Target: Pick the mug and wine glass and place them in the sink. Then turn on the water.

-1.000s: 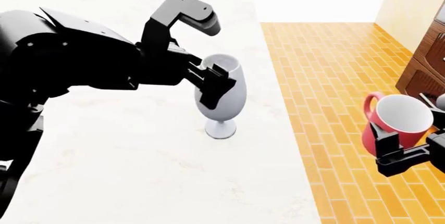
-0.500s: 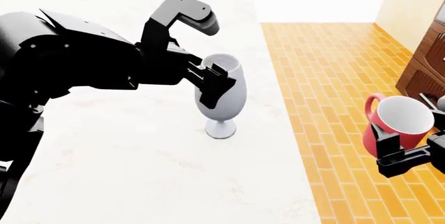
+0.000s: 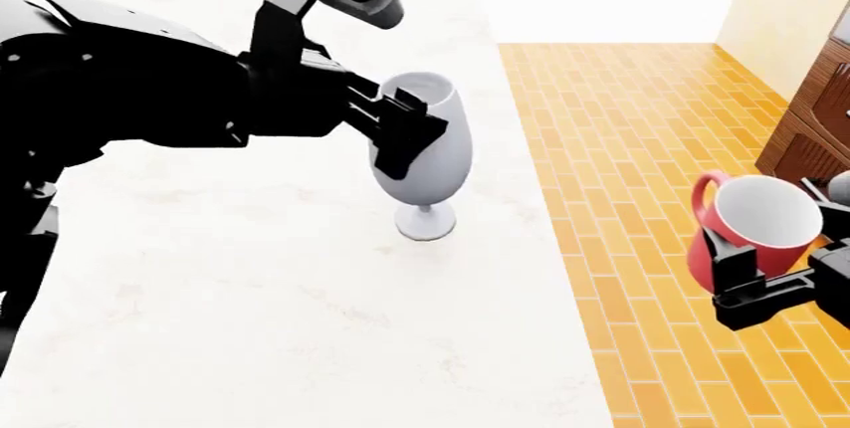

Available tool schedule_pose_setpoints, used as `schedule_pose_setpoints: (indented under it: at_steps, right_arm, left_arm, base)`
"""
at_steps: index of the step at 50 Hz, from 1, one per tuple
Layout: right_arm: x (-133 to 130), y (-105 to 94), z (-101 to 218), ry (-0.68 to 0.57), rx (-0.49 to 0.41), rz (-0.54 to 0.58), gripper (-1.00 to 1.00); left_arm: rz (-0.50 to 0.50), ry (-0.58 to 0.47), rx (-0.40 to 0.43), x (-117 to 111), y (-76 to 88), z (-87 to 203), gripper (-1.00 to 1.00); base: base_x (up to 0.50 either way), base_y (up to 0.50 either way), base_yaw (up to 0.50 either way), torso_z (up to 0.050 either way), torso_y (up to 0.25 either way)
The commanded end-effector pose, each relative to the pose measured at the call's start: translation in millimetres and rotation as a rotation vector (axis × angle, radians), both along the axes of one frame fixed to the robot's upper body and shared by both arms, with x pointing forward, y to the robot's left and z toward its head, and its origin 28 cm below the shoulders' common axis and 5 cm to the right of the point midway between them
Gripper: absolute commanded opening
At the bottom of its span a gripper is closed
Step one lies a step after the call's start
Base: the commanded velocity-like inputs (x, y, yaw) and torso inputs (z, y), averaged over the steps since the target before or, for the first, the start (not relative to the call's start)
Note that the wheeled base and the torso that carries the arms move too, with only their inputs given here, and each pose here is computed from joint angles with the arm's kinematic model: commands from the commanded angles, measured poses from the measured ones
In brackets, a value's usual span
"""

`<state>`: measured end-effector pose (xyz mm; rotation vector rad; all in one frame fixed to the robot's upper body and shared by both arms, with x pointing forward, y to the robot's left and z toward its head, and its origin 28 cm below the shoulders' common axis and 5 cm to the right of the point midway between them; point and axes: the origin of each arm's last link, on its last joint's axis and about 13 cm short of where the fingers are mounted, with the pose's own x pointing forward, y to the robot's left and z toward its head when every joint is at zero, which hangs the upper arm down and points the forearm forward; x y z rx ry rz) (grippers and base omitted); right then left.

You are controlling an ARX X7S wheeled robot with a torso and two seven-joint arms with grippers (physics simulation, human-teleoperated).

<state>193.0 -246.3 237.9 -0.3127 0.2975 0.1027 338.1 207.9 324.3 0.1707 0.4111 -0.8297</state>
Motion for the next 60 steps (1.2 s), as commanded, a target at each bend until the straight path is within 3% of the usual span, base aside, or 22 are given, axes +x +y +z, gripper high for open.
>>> schedule_pose_setpoints:
  at_steps: [1,15,33,60]
  right_arm:
    - [4.6,2.0,3.5,-0.025,-0.003,-0.018,-1.0]
    - [9.9,3.1,13.8,-0.051,0.012,-0.039,-1.0]
    - [38.7,13.5,63.3,-0.134,-0.016,-0.048,-1.0]
    - [57.8,28.5,54.0,-0.093,-0.015,0.033,-1.0]
  left_arm:
    - [0.02,-0.05,-0.04,-4.3,5.2,17.7,-1.0]
    - [0.039,-0.092,-0.032,-9.7,9.6,34.1,-1.0]
    - [0.064,-0.096,-0.031,-15.2,21.7,37.5,-1.0]
    - [0.086,-0.091,0.008,-50.5,52.3,40.8,-1.0]
  base:
    - [0.0,0.0,0.0,0.0,0.0]
    - [0.0,0.0,0.0,0.0,0.001]
    - [0.0,0.0,0.0,0.0,0.001]
    - [0.0,0.0,0.0,0.0,0.001]
